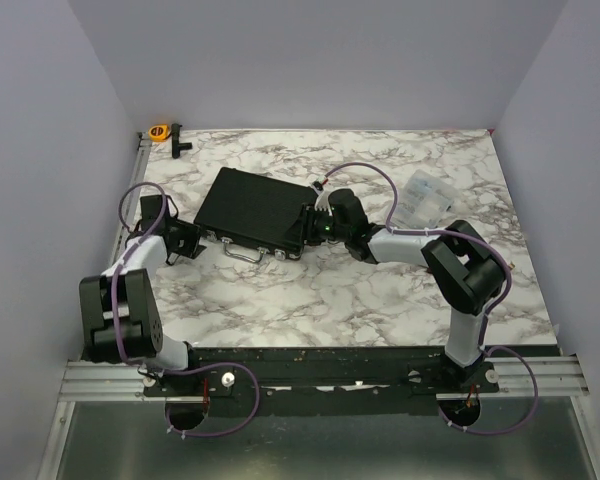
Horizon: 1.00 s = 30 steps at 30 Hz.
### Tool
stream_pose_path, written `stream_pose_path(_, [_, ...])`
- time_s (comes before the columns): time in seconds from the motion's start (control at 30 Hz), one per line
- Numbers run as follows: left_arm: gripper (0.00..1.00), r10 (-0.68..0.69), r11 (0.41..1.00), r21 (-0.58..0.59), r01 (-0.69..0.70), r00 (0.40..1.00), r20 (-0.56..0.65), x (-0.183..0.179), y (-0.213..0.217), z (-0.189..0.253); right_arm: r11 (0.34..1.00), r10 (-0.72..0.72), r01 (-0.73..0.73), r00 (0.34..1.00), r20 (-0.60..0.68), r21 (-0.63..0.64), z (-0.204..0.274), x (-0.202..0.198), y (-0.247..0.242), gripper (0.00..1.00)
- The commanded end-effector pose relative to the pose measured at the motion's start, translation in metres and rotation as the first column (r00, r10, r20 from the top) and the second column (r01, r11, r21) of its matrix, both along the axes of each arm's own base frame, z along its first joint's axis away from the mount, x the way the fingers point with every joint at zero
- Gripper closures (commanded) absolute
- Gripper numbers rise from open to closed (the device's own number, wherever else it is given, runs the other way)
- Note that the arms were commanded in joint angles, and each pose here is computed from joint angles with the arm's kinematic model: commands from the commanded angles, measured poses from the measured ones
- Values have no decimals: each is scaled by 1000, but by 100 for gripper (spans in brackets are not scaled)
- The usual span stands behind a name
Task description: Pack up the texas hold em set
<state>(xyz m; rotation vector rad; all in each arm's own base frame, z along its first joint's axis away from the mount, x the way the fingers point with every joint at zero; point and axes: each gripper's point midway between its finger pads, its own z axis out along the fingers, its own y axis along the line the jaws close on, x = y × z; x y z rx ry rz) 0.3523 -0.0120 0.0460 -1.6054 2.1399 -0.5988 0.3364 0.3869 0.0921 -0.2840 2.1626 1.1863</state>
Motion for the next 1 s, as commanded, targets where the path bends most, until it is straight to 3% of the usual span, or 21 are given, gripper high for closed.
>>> stream_pose_path(0.0, [53, -275, 959, 146, 243, 924, 266, 3, -15, 69, 989, -43, 35, 998, -55, -141, -36, -8, -23, 63])
stream_pose_path(0.2, [36, -589, 808, 376, 453, 637, 498, -11, -62, 154, 978, -128, 132, 991, 32, -163, -9, 1, -41, 56])
stream_pose_path(0.37, [33, -769, 631, 566, 530, 337, 542, -39, -116, 218, 934, -277, 292, 956, 102, -204, 27, 9, -73, 50])
stream_pose_path(0.5, [31, -816, 555, 664, 501, 176, 550, -63, -135, 259, 874, -399, 435, 897, 189, -219, 70, 2, -116, 42])
stream_pose_path(0.6, [30, -816, 544, 699, 465, 100, 569, -77, -140, 281, 803, -485, 544, 835, 261, -245, 103, -12, -160, 36])
stream_pose_path(0.8, [27, -811, 550, 755, 356, 14, 585, -98, -137, 312, 667, -605, 706, 700, 381, -239, 167, -45, -237, 22])
stream_pose_path(0.97, [26, -776, 598, 737, 315, 0, 630, -109, -135, 328, 658, -601, 726, 665, 444, -198, 206, -67, -264, 6])
